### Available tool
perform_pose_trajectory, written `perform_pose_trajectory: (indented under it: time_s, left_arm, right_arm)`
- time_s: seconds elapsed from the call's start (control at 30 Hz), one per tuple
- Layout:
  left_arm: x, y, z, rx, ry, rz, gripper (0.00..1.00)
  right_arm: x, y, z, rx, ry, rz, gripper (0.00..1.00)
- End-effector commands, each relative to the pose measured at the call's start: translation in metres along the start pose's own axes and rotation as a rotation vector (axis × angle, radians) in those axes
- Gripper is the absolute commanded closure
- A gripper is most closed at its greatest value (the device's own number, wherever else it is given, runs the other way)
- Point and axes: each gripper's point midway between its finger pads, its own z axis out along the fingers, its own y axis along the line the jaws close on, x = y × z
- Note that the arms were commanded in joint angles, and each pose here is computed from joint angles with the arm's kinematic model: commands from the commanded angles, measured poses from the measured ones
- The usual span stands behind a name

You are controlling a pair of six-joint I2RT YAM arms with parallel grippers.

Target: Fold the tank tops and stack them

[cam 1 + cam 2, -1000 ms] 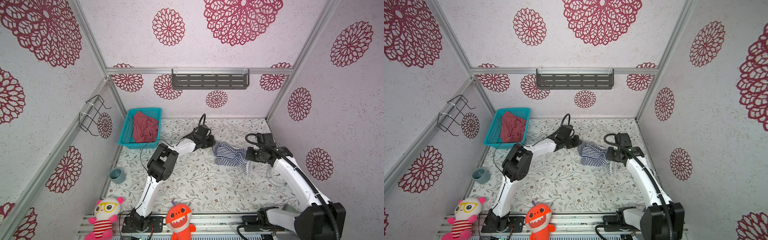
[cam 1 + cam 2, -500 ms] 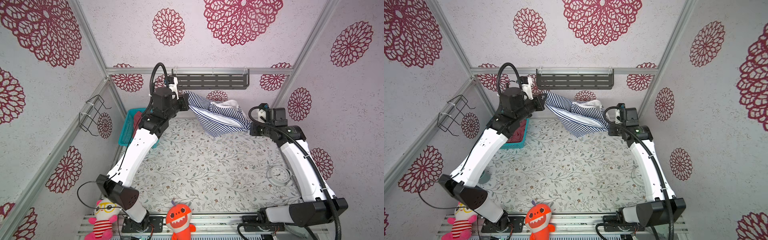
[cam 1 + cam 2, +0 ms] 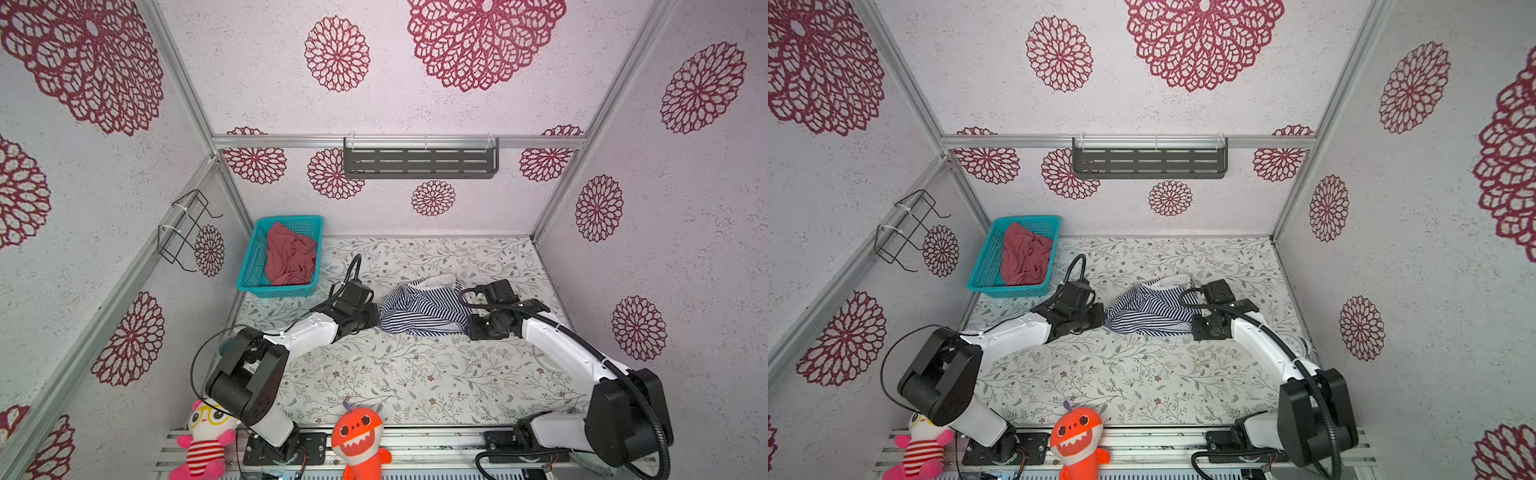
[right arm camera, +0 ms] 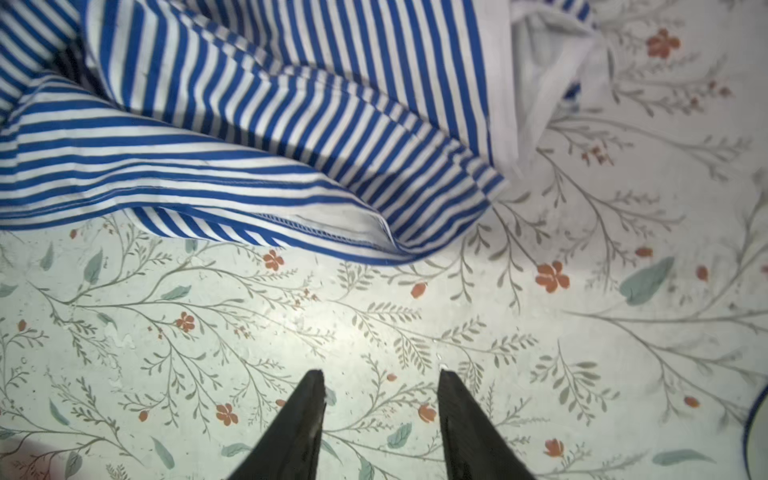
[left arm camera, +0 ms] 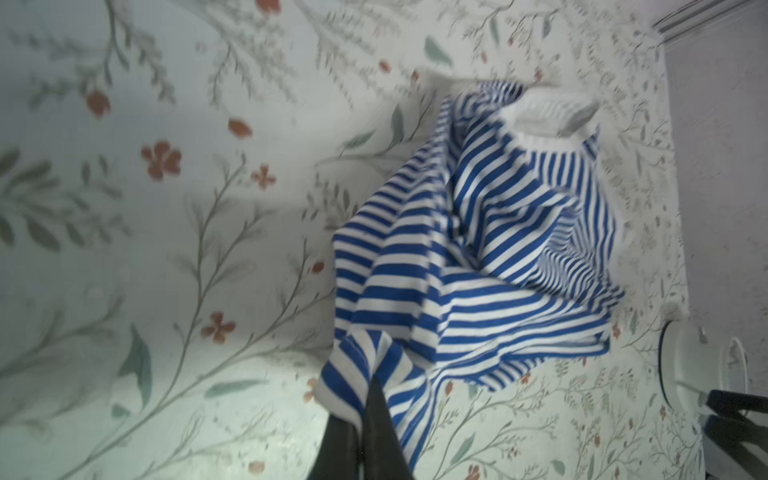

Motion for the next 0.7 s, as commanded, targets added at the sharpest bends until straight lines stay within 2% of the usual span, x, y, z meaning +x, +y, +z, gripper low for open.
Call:
perform_pose_trajectory:
  time_s: [0.0,0.2,0.33,0.43,0.67]
  left_arm:
    - [-0.023,-0.023,-0.026,0.12,-0.115,-0.036,1.0]
    - [-0.01,0.011,-0.036,0.09,-0.084,-0.079,1.0]
    - [0.002,0.016,-0.038,0.083,-0.05,-0.072,1.0]
    - [0.008,0.022,-0.036,0.072,-0.042,-0.077,1.0]
    - [0.01,0.023,-0.031,0.076,-0.036,-0.081,1.0]
  right_arm:
    - [-0.004,-0.009,-0.013,0.033,-0.061,0.108,0.53]
    - [-0.036,-0.015,0.003,0.068,-0.141,0.218,0.71]
    - [-0.051,-0.035,0.024,0.09,-0.13,0.266,0.7]
    - [-0.058,-0.047,0.039,0.077,-0.109,0.29,0.65]
    - [-0.062,-0.025,0.061,-0.063,-0.086,0.298,0.59]
